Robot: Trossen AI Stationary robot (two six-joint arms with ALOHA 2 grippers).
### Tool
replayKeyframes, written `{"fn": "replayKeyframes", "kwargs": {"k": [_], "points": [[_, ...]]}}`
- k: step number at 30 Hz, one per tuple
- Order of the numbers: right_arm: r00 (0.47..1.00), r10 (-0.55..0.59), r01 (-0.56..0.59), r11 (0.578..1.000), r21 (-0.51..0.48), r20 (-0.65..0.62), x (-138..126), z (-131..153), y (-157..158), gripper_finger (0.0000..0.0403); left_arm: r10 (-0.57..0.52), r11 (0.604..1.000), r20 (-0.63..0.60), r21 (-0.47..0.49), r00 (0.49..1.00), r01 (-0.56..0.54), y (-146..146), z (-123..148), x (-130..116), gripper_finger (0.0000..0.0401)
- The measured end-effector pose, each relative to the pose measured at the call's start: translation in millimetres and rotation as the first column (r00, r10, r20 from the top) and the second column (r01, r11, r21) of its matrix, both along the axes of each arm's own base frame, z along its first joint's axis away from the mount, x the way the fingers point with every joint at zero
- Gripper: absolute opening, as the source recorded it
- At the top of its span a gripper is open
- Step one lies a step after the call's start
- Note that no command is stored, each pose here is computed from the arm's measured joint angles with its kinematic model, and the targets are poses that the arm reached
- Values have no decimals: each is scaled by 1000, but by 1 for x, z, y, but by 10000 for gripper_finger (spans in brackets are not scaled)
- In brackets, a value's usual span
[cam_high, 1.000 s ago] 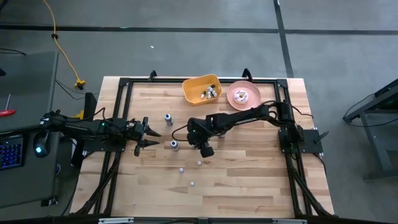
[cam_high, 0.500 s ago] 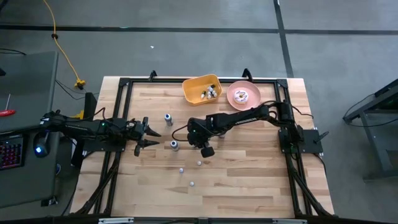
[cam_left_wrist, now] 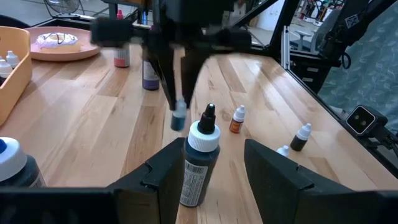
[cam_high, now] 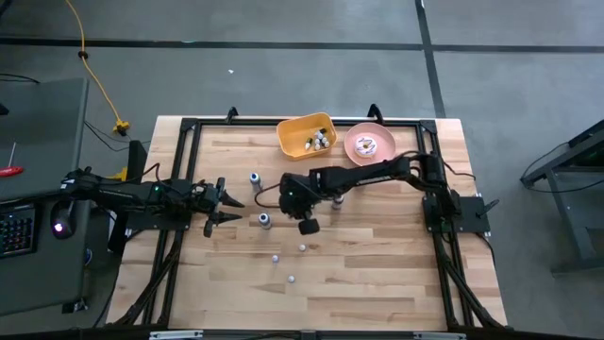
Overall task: Pick & Place food coloring
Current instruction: Put the small blue food coloring bottle into the yellow bin
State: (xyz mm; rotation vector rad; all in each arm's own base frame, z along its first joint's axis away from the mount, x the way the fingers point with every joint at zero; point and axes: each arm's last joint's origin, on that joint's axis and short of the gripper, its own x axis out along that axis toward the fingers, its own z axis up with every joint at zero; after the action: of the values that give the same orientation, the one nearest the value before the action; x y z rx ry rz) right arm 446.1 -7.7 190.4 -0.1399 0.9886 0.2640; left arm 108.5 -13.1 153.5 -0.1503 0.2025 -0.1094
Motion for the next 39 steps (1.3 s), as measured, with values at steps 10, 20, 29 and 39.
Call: {"fn": "replayKeyframes", "kwargs": {"k": [10,20,29,39], "points": [[998,-66,64,996,-59,-24,4,71,-19,56,0,1000,0,0,1000,0,0,0,0,163],[978,-200,200,980,6,58,-3,147,-36,55,0,1000,0,0,1000,0,0,0,0,163],[893,-425,424,905,42,147,-15,191,-60,55,0,1000,0,0,1000,0,0,0,0,163],[737,-653,661,750,14,172,-26,187,-120,55,0,1000,0,0,1000,0,0,0,0,163]]}}
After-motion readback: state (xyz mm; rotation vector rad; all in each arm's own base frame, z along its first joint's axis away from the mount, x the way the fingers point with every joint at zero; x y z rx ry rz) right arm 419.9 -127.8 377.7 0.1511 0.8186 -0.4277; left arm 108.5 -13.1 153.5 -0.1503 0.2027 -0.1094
